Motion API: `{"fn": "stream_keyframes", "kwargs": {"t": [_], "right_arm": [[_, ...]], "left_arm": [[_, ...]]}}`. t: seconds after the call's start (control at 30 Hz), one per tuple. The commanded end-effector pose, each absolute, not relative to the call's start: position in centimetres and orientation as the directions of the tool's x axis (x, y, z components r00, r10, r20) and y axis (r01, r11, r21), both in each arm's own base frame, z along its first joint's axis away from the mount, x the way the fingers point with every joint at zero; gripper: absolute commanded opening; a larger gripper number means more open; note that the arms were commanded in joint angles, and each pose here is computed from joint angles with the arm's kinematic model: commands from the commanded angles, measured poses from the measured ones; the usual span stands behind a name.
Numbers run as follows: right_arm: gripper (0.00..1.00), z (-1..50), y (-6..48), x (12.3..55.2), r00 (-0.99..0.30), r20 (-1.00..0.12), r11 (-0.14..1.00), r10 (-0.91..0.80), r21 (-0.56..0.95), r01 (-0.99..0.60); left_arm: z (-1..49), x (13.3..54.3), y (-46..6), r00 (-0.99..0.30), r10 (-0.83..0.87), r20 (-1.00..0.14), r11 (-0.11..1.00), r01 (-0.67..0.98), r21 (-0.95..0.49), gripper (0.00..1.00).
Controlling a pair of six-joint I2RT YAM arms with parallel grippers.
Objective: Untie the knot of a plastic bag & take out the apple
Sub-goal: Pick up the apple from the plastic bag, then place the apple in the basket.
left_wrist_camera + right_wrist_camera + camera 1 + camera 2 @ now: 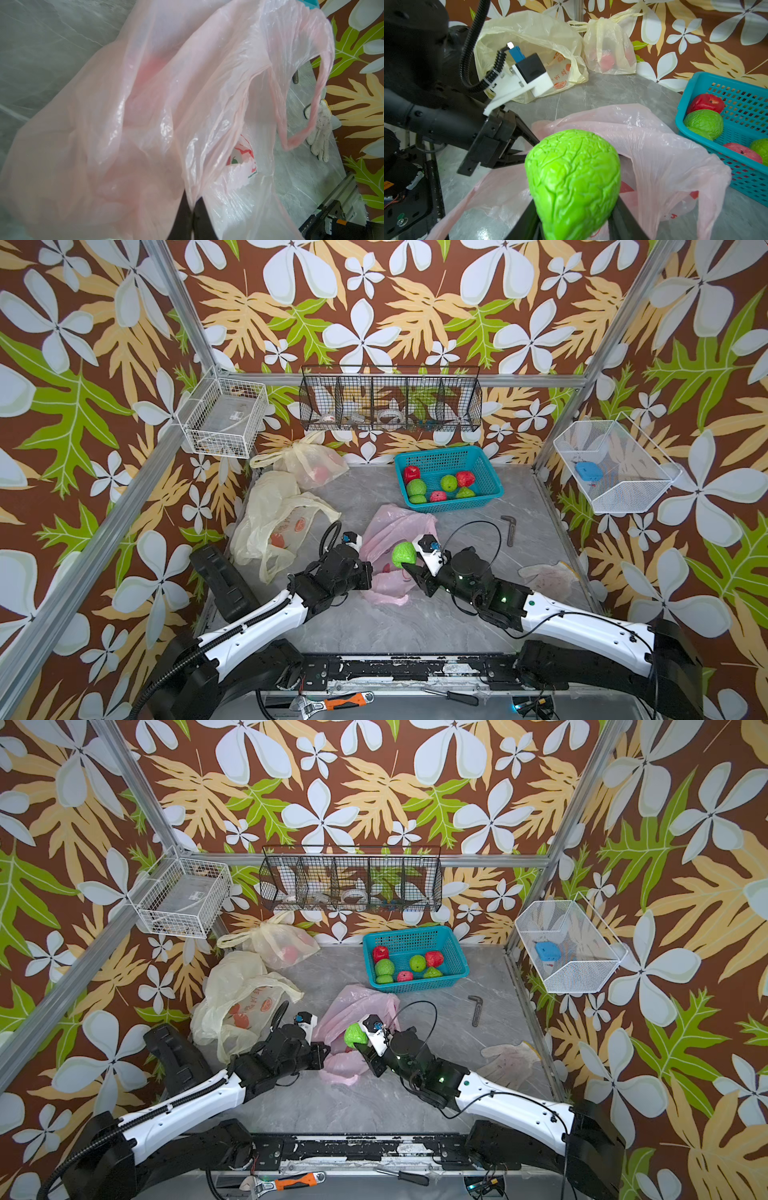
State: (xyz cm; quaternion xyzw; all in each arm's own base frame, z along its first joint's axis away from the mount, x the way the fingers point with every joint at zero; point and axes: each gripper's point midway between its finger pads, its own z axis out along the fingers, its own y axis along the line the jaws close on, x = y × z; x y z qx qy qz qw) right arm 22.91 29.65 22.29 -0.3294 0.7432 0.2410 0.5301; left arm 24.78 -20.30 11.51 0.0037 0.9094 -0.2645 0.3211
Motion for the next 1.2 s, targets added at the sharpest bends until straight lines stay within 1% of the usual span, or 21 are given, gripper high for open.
{"fn": "stream_keyframes", "kwargs": {"t": [0.0, 0.07, 0.13, 0.3, 0.43, 0.57, 0.67, 0.87, 1.1, 1.17], "right_arm": [[0.46, 22.8, 29.2, 23.2, -0.195, -0.944, 0.669, -0.265, -0.035, -0.742], [0.46, 22.5, 28.2, 24.3, -0.206, -0.939, 0.703, -0.274, -0.049, -0.709], [0.46, 22.0, 26.8, 26.1, -0.244, -0.933, 0.749, -0.265, -0.039, -0.662], [0.47, 22.0, 23.0, 30.6, -0.314, -0.931, 0.856, -0.186, 0.003, -0.516], [0.48, 21.9, 19.4, 34.9, -0.371, -0.925, 0.932, -0.083, 0.059, -0.358], [0.49, 20.9, 15.9, 39.2, -0.431, -0.901, 0.968, 0.051, 0.150, -0.199], [0.49, 20.1, 14.7, 41.7, -0.435, -0.893, 0.972, 0.114, 0.191, -0.138], [0.49, 19.4, 14.9, 45.6, -0.428, -0.898, 0.981, 0.106, 0.164, -0.102], [0.50, 16.7, 15.9, 49.2, -0.492, -0.869, 0.988, 0.050, 0.115, -0.103], [0.54, 15.5, 15.7, 50.1, -0.510, -0.859, 0.991, 0.048, 0.107, -0.086]], "left_arm": [[11.9, 25.0, -20.5, -0.785, -0.177, -0.594, 0.852, 0.181, -0.492, 0.00], [11.9, 25.0, -20.5, -0.784, -0.177, -0.595, 0.851, 0.182, -0.493, 0.00], [11.8, 25.0, -20.6, -0.784, -0.175, -0.595, 0.850, 0.186, -0.493, 0.00], [11.4, 24.9, -20.5, -0.788, -0.163, -0.594, 0.855, 0.188, -0.484, 0.00], [11.2, 25.0, -20.4, -0.785, -0.160, -0.599, 0.859, 0.188, -0.476, 0.00], [11.6, 25.3, -20.3, -0.774, -0.149, -0.615, 0.867, 0.197, -0.458, 0.00], [11.4, 25.6, -20.0, -0.762, -0.129, -0.634, 0.883, 0.202, -0.423, 0.00], [11.8, 26.9, -19.6, -0.731, -0.086, -0.676, 0.914, 0.212, -0.346, 0.00], [14.7, 29.5, -20.4, -0.673, -0.002, -0.739, 0.933, 0.264, -0.243, 0.00], [14.9, 30.1, -20.7, -0.674, 0.024, -0.739, 0.937, 0.273, -0.218, 0.00]]}}
